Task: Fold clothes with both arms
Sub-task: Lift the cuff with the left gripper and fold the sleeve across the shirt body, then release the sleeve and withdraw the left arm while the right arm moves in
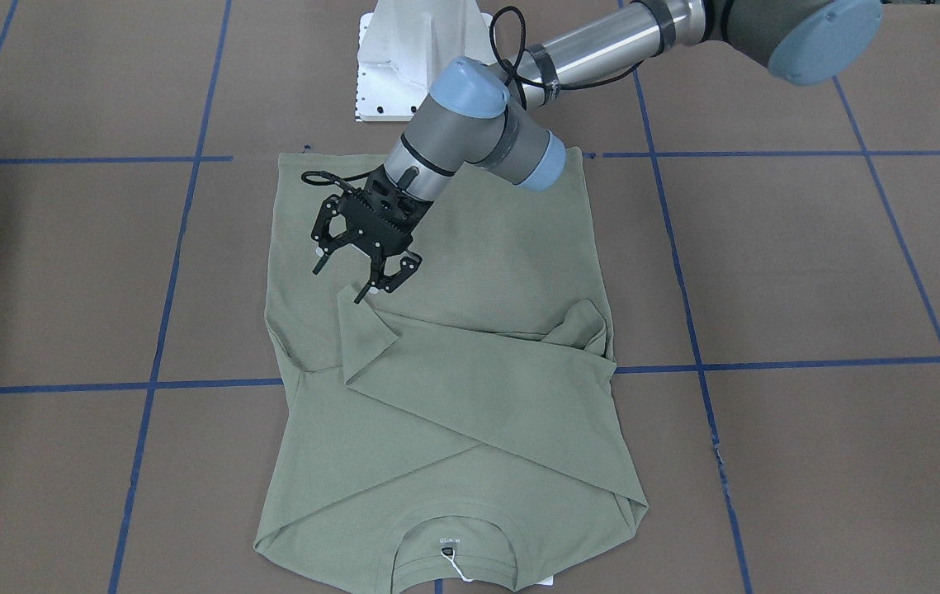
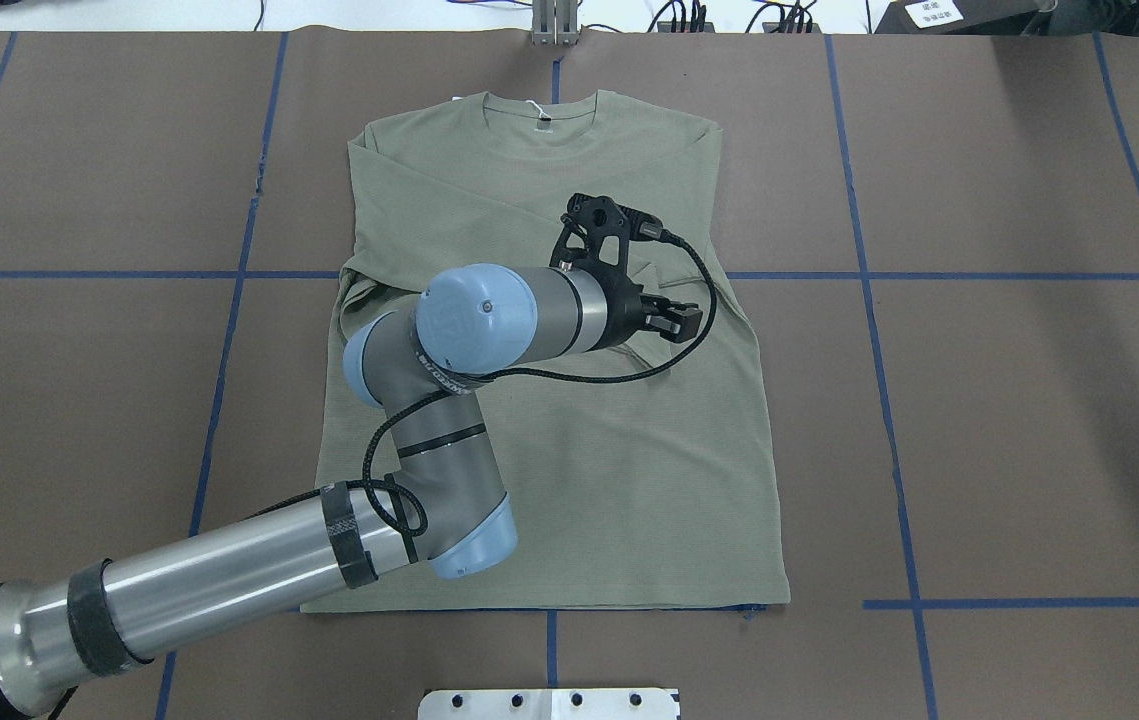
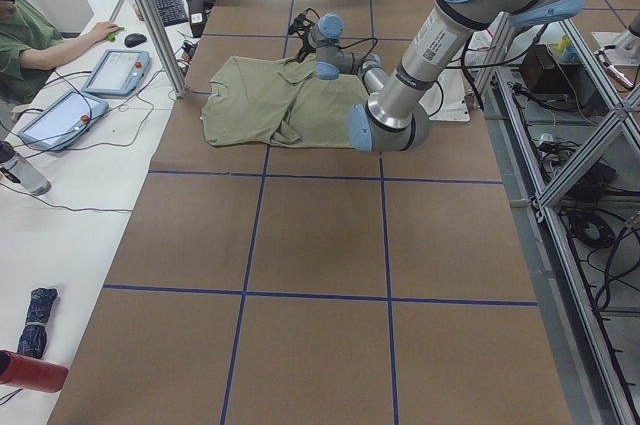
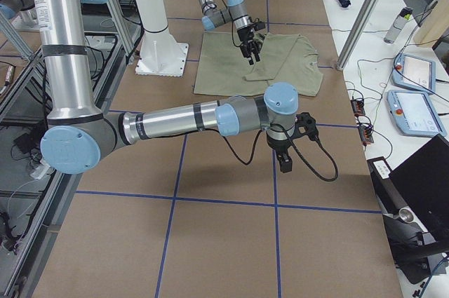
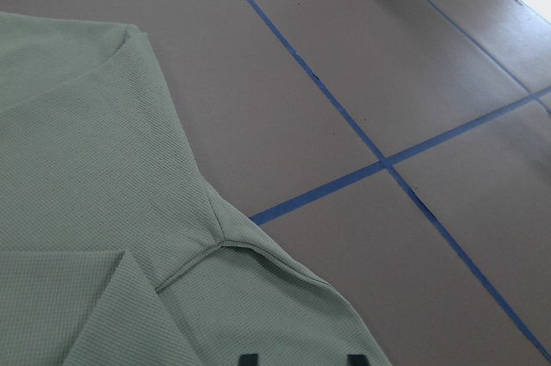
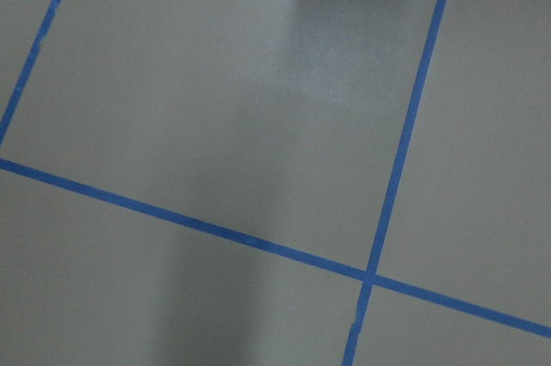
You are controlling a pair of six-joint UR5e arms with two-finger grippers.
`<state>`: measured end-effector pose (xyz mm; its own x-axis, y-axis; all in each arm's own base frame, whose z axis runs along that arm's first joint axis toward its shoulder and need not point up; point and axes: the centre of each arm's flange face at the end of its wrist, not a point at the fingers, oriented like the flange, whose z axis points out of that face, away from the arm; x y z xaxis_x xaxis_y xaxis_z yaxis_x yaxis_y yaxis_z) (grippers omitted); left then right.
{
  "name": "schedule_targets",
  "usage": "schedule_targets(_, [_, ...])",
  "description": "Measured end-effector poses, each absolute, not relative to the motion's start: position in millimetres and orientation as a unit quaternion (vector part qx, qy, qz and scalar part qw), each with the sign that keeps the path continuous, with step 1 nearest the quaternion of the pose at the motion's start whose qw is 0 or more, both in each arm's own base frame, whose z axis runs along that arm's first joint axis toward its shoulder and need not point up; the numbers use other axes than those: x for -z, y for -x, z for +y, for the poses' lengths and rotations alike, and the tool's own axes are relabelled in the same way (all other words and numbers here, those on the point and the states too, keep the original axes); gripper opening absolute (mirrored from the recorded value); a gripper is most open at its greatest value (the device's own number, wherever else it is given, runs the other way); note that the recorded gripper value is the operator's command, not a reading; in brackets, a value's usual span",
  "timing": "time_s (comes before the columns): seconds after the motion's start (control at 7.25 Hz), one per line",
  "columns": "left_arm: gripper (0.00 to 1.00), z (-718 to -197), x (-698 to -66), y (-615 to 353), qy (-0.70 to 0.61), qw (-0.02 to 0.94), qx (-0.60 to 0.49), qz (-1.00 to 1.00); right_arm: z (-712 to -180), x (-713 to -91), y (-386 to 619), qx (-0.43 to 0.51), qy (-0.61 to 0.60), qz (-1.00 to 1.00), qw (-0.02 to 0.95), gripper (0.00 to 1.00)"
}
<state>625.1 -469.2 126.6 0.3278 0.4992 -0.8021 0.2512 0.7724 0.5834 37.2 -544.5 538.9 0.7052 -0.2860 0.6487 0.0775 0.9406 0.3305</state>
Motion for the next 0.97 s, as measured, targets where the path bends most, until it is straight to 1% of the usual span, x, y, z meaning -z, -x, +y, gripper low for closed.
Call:
schedule_targets(0.28, [1.00,-515.3,-149.7,-568.2,-0.294,0.804,-0.092,0.508,-563.6,-505.1,-6.6,0.125,-0.177,-0.377,0.901,0.99])
schedule_targets(0.41, [1.00,-531.2,-169.0,-519.2,-0.297,0.829,-0.116,0.459,-572.5,-480.8,27.2,0.115,-0.175,-0.390,0.897,0.99])
schedule_targets(0.69, [1.00,-544.3,-210.4,-411.0,-0.307,0.847,-0.165,0.402,-584.8,-414.5,122.5,0.072,-0.161,-0.409,0.895,0.99])
schedule_targets(0.97, [1.00,-547.6,-257.4,-324.9,-0.310,0.849,-0.190,0.383,-577.7,-341.6,246.0,0.030,-0.163,-0.399,0.902,0.98])
